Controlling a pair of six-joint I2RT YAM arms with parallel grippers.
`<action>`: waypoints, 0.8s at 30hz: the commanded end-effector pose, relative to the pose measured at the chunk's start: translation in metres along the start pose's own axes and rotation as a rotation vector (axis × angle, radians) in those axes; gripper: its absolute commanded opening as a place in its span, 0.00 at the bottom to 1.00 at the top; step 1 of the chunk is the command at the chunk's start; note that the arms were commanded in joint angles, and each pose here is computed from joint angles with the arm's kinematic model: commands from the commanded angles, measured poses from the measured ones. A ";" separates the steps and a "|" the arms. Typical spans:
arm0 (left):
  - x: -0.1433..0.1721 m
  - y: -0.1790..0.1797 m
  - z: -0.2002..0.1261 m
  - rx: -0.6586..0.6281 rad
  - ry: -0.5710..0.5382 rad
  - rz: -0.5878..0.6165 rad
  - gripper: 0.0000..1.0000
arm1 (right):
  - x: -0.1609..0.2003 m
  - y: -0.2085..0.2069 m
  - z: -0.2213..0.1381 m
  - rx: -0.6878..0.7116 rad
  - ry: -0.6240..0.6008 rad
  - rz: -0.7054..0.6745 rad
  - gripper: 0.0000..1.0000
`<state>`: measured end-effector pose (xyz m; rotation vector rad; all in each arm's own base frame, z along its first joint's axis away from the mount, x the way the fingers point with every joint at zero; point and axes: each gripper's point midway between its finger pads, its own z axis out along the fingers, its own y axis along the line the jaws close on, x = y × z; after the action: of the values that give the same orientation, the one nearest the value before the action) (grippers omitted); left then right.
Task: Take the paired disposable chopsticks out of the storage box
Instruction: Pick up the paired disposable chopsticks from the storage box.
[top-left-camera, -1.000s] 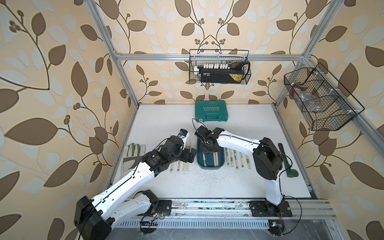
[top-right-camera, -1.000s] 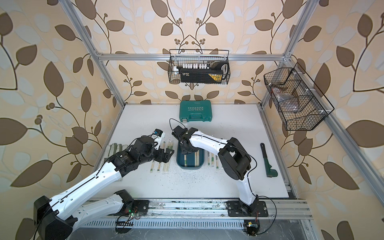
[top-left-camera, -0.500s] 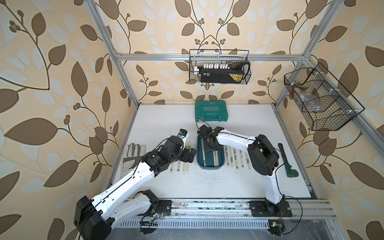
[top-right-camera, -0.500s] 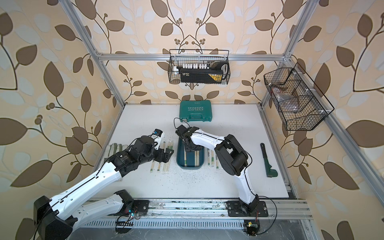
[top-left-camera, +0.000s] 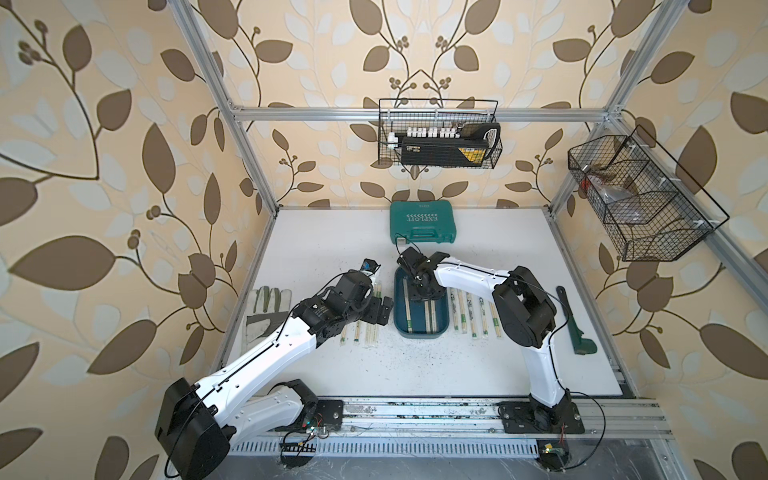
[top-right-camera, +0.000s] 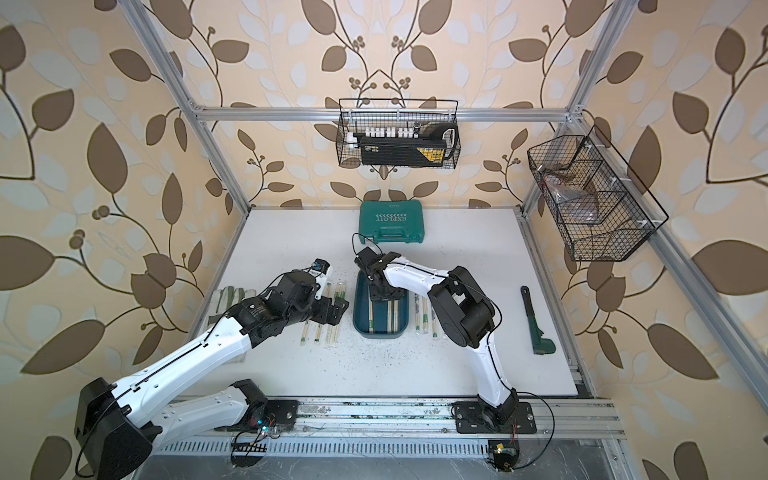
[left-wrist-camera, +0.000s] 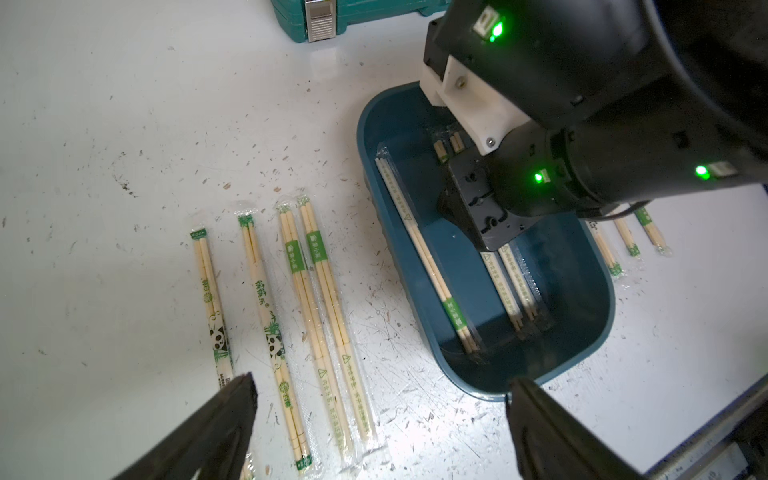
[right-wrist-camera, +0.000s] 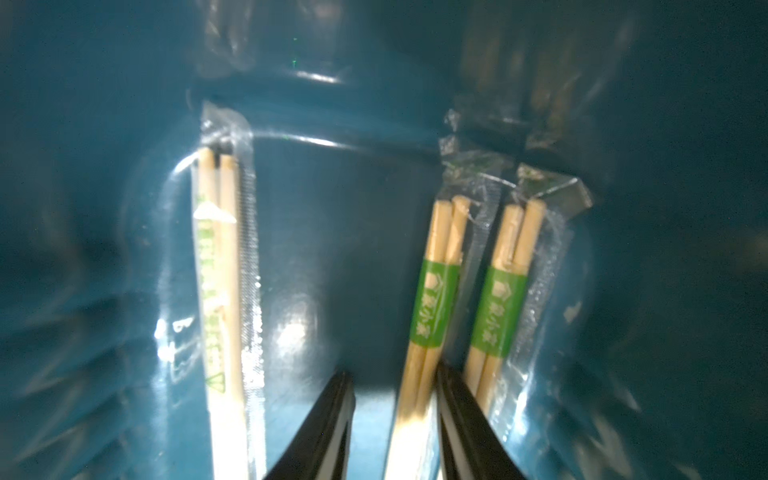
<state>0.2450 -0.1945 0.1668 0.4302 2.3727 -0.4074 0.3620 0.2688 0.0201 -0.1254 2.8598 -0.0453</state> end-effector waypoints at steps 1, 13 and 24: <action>-0.017 -0.005 -0.009 0.003 -0.042 0.008 0.97 | 0.010 0.010 0.023 -0.041 0.051 0.004 0.38; -0.022 -0.006 -0.011 0.002 -0.046 0.019 0.97 | 0.015 0.015 0.033 -0.137 0.120 0.105 0.44; -0.018 -0.004 -0.012 -0.001 -0.044 0.006 0.97 | 0.017 -0.005 0.035 -0.035 0.097 0.100 0.12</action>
<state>0.2472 -0.1952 0.1734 0.4315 2.3703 -0.4006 0.3778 0.2856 0.0191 0.0061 2.8605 0.1779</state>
